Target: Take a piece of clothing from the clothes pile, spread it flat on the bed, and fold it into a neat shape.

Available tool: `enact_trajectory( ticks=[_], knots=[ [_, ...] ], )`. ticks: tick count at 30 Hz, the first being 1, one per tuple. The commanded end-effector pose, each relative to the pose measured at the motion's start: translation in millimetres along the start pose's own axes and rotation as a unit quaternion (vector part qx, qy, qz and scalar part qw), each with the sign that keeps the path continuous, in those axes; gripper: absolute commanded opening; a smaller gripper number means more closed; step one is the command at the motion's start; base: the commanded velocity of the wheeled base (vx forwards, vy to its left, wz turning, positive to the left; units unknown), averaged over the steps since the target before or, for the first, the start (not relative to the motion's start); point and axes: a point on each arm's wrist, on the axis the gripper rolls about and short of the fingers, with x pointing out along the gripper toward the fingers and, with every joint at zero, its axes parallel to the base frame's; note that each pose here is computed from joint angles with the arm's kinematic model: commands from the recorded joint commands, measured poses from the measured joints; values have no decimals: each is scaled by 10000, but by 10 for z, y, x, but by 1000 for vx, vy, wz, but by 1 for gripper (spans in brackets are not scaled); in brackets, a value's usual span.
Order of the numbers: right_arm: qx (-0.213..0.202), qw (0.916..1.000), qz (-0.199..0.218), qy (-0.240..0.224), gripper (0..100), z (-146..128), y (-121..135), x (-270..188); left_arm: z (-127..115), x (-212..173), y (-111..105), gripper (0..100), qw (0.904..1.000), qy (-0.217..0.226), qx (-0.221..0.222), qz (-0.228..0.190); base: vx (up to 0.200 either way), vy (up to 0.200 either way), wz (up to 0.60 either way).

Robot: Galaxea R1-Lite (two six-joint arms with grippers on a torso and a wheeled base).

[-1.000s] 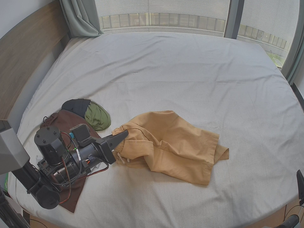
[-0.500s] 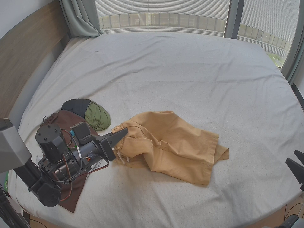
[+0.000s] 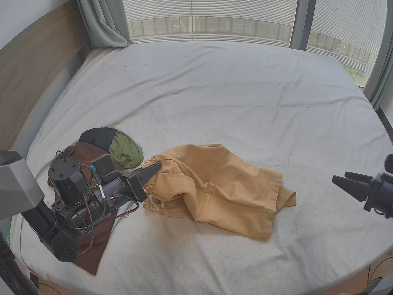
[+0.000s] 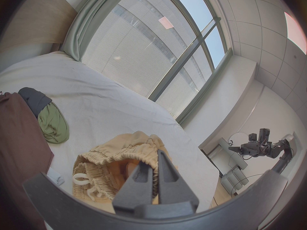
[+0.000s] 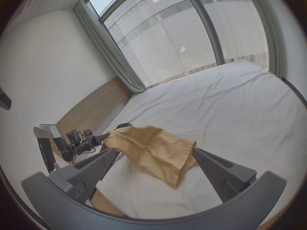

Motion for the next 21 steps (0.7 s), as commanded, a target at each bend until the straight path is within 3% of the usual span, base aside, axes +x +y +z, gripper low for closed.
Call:
enact_trajectory(
  ticks=[1,6,14,21],
  knots=[
    [194,9976,256,619,100,-25,-116,441,19,9,109,0,9999,-38,-13,139,0,0,0],
    [281,9951,361,876,100,-91,-113,556,41,2,159,0,9998,-71,-19,191,0,0,0],
    [618,9927,516,894,100,-156,-140,709,90,-22,230,0,9995,-140,-8,268,0,0,0],
    [824,9870,405,1317,100,-407,-289,1000,-15,13,323,0,9993,43,-94,366,0,0,0]
  ],
)
